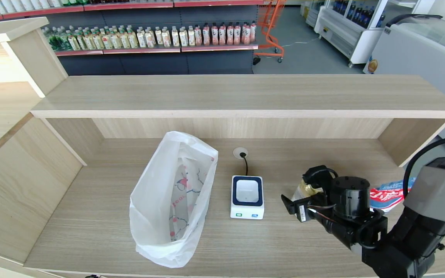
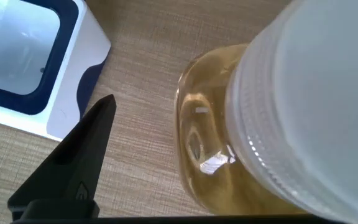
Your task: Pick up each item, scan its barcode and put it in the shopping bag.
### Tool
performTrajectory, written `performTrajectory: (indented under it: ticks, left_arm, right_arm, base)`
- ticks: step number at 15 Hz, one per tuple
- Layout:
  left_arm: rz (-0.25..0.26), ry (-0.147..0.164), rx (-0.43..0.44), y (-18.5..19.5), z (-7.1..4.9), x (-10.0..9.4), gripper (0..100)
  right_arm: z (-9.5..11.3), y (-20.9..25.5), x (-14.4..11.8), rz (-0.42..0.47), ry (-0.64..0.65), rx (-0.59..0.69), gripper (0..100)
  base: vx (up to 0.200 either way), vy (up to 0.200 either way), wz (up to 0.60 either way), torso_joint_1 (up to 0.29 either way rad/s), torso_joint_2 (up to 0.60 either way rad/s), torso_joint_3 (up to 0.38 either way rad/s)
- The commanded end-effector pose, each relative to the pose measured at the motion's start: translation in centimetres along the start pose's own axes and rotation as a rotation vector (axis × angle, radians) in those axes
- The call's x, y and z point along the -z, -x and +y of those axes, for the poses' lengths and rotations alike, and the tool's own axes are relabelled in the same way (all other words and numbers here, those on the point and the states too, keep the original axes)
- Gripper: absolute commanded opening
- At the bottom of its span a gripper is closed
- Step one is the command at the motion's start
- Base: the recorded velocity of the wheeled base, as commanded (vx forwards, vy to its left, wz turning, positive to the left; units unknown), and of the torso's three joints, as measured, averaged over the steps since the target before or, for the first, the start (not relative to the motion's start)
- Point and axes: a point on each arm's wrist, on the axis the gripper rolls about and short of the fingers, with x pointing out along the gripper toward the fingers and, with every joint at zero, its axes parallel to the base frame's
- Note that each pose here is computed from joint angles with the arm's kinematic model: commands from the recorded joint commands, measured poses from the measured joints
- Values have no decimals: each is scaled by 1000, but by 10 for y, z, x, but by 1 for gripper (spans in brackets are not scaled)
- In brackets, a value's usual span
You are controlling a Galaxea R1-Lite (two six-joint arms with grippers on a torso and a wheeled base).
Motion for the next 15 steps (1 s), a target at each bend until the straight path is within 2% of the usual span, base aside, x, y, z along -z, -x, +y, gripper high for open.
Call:
performTrajectory:
  ticks: [1, 6, 7, 11, 15]
  left_arm:
    - [0, 0, 0, 0, 0, 0, 100]
    - [0, 0, 0, 0, 0, 0, 100]
    - [0, 0, 0, 0, 0, 0, 100]
    - [0, 0, 0, 0, 0, 0, 100]
    - [0, 0, 0, 0, 0, 0, 100]
  right_arm:
    - [3, -7, 9, 7, 29, -4, 100]
    - [5, -18, 11, -17, 30, 0, 100]
    - [6, -23, 12, -27, 28, 2, 0]
    - [7, -30, 7, -56, 21, 10, 0]
    - [-5, -36, 1, -84, -7, 42, 0]
  base:
    - [0, 0, 0, 0, 0, 0]
    - [0, 0, 0, 0, 0, 0]
    - [0, 0, 0, 0, 0, 0]
    - [0, 0, 0, 0, 0, 0]
    - [0, 0, 0, 0, 0, 0]
